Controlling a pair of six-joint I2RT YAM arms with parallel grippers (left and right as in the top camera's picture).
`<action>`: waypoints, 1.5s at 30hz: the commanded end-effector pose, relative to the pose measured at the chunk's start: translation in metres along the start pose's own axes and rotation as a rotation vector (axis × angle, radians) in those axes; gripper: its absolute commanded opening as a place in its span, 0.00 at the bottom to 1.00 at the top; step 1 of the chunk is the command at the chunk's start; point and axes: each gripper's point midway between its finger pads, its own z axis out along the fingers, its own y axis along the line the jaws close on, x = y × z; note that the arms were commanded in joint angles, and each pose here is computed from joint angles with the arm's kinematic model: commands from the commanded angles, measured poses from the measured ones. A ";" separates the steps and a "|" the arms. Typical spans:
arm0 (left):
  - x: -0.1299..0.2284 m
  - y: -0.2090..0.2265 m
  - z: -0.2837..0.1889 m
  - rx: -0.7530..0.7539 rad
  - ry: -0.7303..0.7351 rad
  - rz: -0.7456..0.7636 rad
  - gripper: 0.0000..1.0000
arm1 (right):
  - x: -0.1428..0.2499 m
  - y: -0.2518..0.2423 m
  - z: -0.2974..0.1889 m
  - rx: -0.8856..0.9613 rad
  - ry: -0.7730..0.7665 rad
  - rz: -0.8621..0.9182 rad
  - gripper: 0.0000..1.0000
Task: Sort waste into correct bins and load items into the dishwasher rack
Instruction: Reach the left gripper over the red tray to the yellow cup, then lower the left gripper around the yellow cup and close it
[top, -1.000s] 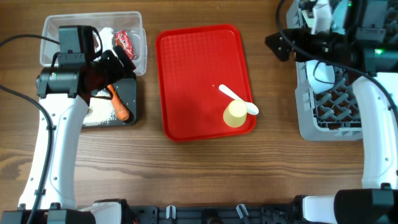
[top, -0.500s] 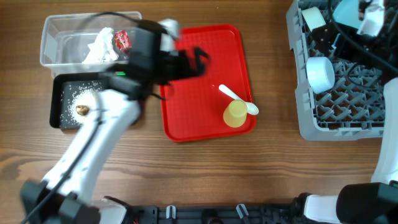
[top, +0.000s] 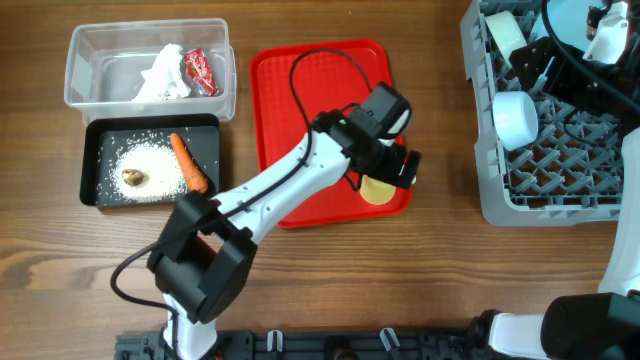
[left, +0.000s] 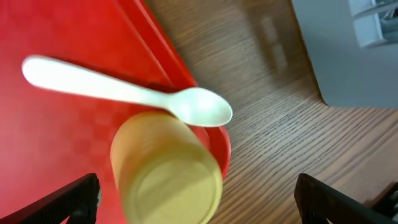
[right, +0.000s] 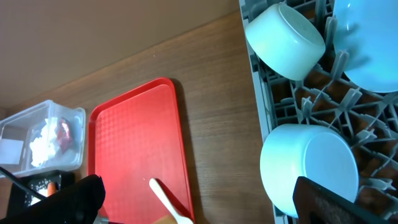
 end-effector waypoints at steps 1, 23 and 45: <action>-0.006 0.010 0.008 -0.055 -0.001 0.053 0.99 | 0.003 -0.007 0.007 0.016 0.016 0.025 1.00; 0.020 0.023 0.045 -0.109 0.108 0.037 0.91 | 0.004 -0.011 0.007 0.040 0.019 0.030 1.00; 0.022 0.024 0.043 -0.113 0.114 0.035 0.52 | 0.005 -0.013 0.007 0.050 0.020 0.031 1.00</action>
